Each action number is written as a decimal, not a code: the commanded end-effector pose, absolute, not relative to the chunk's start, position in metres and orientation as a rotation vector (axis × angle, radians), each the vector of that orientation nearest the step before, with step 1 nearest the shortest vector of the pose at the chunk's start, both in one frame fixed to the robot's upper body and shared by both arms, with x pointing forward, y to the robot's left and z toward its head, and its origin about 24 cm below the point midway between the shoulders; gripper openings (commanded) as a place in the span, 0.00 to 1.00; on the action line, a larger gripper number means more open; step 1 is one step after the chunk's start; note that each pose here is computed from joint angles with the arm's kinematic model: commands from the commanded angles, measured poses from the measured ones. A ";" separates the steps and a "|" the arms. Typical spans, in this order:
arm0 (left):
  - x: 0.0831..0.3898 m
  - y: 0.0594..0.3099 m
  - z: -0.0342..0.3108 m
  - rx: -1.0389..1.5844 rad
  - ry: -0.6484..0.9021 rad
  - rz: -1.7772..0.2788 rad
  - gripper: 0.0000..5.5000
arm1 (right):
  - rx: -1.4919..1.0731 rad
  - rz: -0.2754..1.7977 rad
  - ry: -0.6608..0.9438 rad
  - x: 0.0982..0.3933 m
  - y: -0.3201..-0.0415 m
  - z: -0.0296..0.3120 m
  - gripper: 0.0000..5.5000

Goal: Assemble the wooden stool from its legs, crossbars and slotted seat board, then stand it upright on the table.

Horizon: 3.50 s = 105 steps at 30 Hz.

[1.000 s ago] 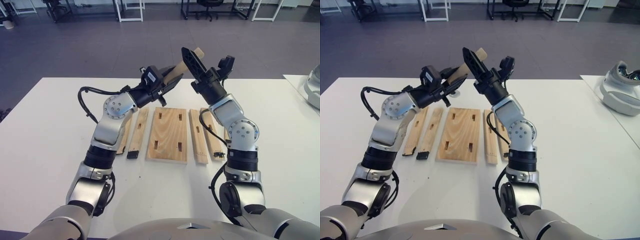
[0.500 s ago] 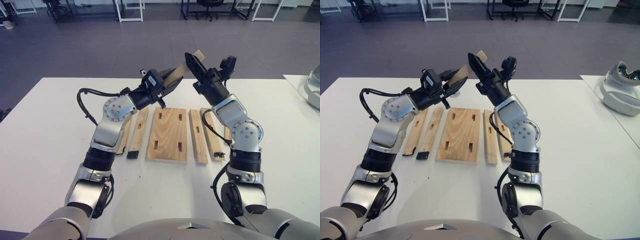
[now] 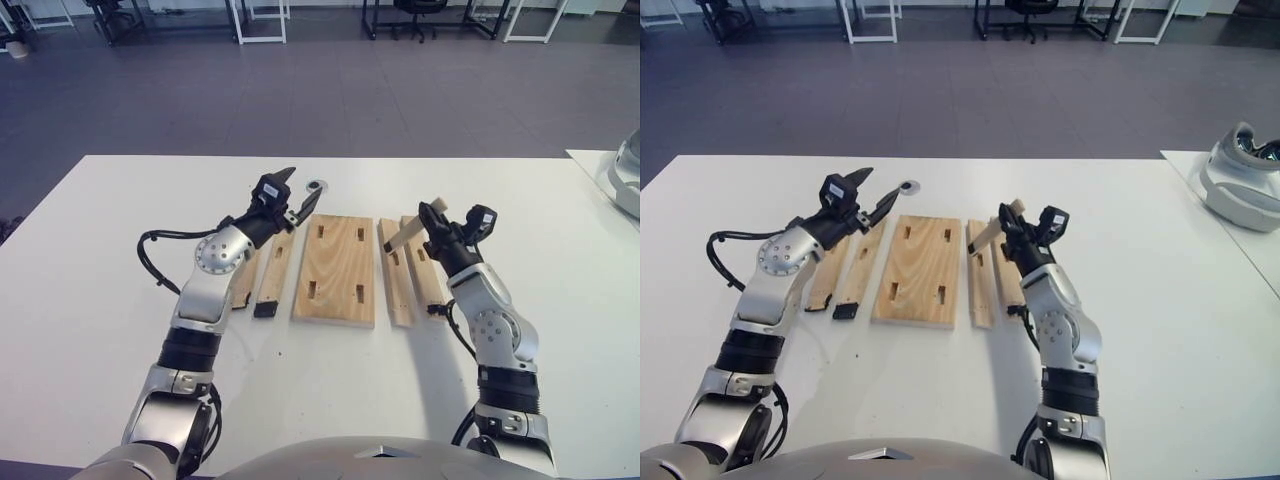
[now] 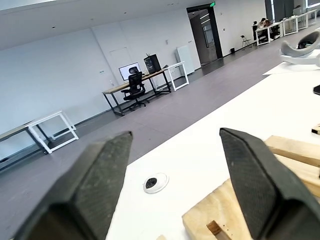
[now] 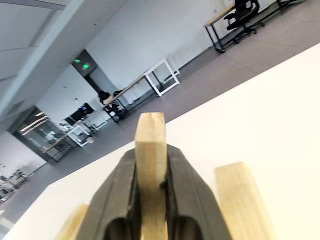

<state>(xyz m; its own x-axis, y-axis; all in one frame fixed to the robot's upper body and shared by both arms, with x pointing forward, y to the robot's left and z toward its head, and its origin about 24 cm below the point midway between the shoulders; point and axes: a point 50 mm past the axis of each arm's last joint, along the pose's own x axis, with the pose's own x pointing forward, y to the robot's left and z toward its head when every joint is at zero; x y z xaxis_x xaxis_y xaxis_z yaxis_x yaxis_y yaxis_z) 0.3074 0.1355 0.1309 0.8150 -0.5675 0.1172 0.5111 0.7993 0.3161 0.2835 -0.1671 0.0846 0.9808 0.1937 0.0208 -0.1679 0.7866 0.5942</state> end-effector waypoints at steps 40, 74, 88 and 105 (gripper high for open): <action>0.308 0.148 0.122 0.300 -0.176 -0.516 0.58 | 0.094 0.304 0.097 0.287 -0.170 0.049 0.08; 0.305 0.148 0.117 0.289 -0.180 -0.481 0.58 | -0.122 0.406 0.580 0.254 -0.184 0.021 0.58; 0.308 0.147 0.114 0.182 -0.150 -0.503 0.58 | -0.198 0.432 0.432 0.268 -0.178 0.047 0.38; 0.285 0.126 0.112 -0.866 -0.005 -0.775 0.58 | -0.347 0.882 0.016 0.258 -0.125 0.117 0.38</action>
